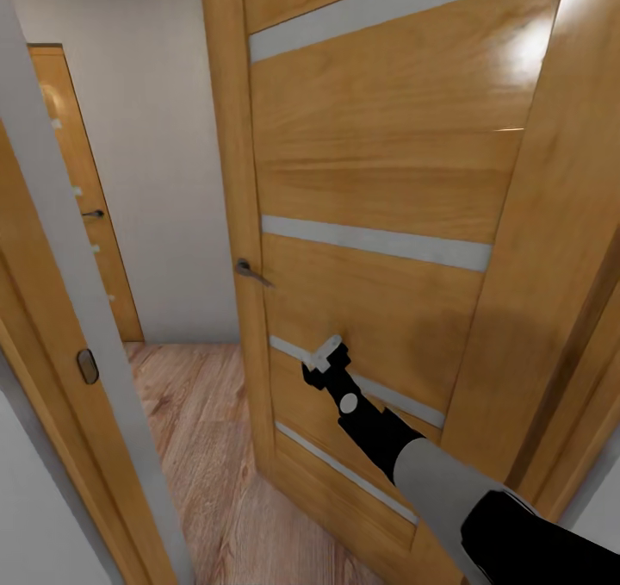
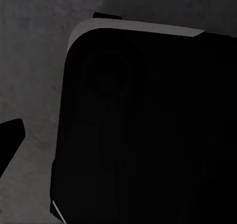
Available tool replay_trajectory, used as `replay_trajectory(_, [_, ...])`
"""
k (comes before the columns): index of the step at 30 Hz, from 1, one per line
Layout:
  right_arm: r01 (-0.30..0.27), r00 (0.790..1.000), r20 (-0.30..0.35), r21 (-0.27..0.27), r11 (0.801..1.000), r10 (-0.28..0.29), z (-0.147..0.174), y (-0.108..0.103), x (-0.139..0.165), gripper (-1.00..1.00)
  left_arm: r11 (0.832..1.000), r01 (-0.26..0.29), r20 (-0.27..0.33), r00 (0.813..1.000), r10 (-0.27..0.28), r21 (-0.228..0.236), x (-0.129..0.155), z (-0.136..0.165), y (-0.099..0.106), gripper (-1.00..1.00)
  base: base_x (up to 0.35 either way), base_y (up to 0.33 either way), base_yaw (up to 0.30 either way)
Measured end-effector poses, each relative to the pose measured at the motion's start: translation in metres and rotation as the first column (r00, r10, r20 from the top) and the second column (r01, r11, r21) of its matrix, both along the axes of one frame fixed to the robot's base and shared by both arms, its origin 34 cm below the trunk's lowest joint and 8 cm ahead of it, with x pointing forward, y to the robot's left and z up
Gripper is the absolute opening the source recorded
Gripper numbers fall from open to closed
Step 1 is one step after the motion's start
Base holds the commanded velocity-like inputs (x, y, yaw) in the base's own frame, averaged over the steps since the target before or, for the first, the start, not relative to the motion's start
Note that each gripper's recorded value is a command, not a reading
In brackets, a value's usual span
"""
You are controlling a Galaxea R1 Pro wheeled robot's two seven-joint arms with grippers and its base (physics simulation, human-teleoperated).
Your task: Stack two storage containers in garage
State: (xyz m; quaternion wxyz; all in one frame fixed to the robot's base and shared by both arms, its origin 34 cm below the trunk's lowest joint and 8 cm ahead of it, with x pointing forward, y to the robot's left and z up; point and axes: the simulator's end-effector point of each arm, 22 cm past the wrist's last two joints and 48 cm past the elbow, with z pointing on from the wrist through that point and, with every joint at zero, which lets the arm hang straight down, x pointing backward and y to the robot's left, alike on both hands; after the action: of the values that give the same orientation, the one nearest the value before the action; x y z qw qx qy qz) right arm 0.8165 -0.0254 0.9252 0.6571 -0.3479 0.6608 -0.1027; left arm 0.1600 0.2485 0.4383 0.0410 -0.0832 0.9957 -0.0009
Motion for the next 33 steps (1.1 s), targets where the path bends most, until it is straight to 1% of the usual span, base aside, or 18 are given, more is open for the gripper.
replay_trajectory(6, [0.020, 0.998, -0.052, -0.035, 0.999, -0.022, -0.029, -0.014, -0.002, 1.00, 1.000, 0.000, 0.000, 1.000, 0.000, 0.000, 0.000, 0.000, 0.000, 1.00, 0.000, 0.000, 0.000])
replay_trajectory(9, [0.027, 0.998, -0.054, -0.025, 0.999, -0.028, -0.027, -0.016, 0.000, 1.00, 1.000, 0.000, 0.000, 1.000, 0.000, 0.000, 0.000, 0.000, 0.000, 1.00, 0.000, 0.000, 0.000])
replay_trajectory(13, [0.028, 0.999, -0.035, -0.016, 0.999, -0.029, -0.015, -0.015, 0.004, 1.00, 1.000, 0.000, 0.000, 1.000, 0.000, 0.000, 0.000, 0.000, 0.000, 1.00, 0.000, 0.000, 0.000])
replay_trajectory(20, [0.025, 0.999, -0.022, -0.009, 1.000, -0.025, -0.009, -0.013, 0.006, 1.00, 1.000, 0.000, 0.000, 1.000, 0.000, 0.001, 0.000, 0.000, 0.001, 1.00, 0.000, 0.000, 0.000])
replay_trajectory(23, [0.024, 1.000, -0.015, -0.013, 1.000, -0.024, -0.007, -0.013, 0.006, 1.00, 1.000, 0.000, 0.000, 1.000, 0.000, 0.002, 0.000, 0.000, 0.001, 1.00, 0.000, 0.000, 0.000])
replay_trajectory(26, [0.030, 1.000, -0.008, -0.025, 0.999, -0.031, -0.007, -0.014, 0.006, 1.00, 1.000, 0.000, 0.000, 1.000, 0.000, 0.002, 0.000, 0.000, 0.001, 1.00, 0.000, 0.000, 0.000])
replay_trajectory(28, [0.036, 0.999, 0.009, -0.049, 0.998, -0.036, -0.006, -0.016, 0.006, 1.00, 1.000, 0.000, 0.000, 1.000, 0.000, 0.002, 0.000, 0.000, 0.001, 1.00, 0.000, 0.000, 0.000])
replay_trajectory(33, [0.044, 0.999, 0.033, -0.083, 0.996, -0.042, -0.005, -0.018, 0.007, 1.00, 1.000, 0.000, 0.000, 1.000, 0.000, 0.000, 0.000, 0.000, 0.000, 1.00, 0.000, 0.000, 0.000])
